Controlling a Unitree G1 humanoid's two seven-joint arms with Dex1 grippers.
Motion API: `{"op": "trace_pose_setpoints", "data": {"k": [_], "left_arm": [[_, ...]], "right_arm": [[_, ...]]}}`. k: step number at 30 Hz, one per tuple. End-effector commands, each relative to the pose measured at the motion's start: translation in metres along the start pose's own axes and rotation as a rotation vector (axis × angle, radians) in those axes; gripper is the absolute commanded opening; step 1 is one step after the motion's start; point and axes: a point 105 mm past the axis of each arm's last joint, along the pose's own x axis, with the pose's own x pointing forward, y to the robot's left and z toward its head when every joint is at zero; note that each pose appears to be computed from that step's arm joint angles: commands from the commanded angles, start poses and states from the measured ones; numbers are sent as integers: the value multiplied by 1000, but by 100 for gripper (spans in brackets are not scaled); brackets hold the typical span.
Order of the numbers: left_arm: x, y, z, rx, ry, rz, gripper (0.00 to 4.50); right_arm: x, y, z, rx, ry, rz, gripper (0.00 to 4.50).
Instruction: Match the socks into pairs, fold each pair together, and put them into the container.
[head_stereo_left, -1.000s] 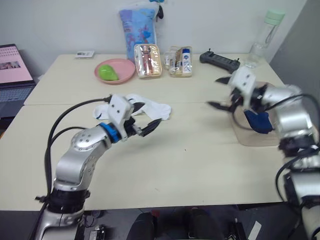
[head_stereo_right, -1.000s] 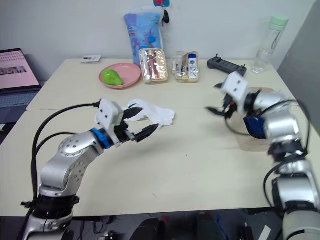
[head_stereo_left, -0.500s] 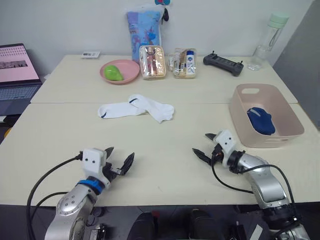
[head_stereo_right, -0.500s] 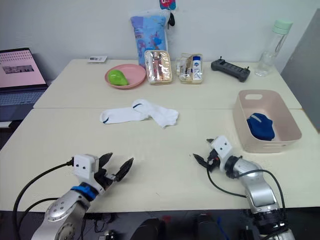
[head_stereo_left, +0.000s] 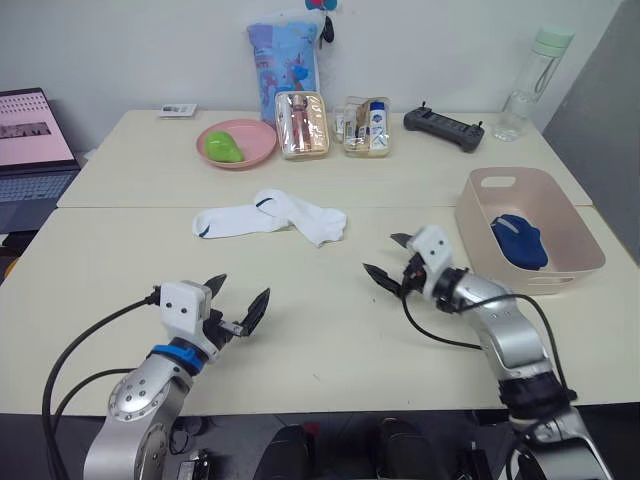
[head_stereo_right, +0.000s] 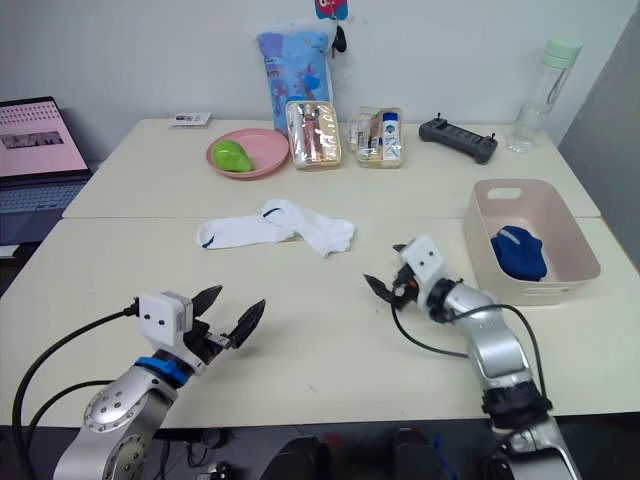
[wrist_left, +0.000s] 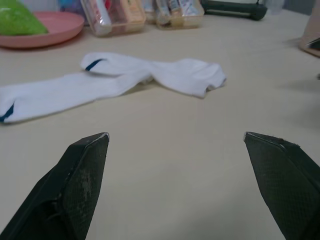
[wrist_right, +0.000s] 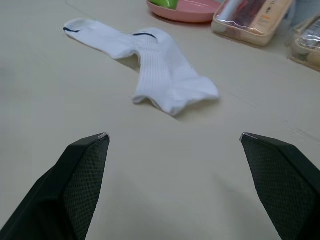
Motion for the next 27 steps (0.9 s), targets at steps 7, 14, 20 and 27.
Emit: {"op": "trace_pose_setpoints", "data": {"k": [7, 14, 20, 27], "left_arm": [[11, -15, 42, 54, -107, -63, 450], [7, -19, 42, 53, -112, -40, 450], [7, -19, 42, 53, -111, -33, 450], [10, -19, 41, 59, -104, -53, 450]], "right_arm": [[71, 2, 4, 193, 69, -20, 449], [79, -8, 6, 385, 58, -90, 294], [81, -8, 8, 433, 38, -78, 83], [84, 3, 22, 472, -27, 12, 3]]}}
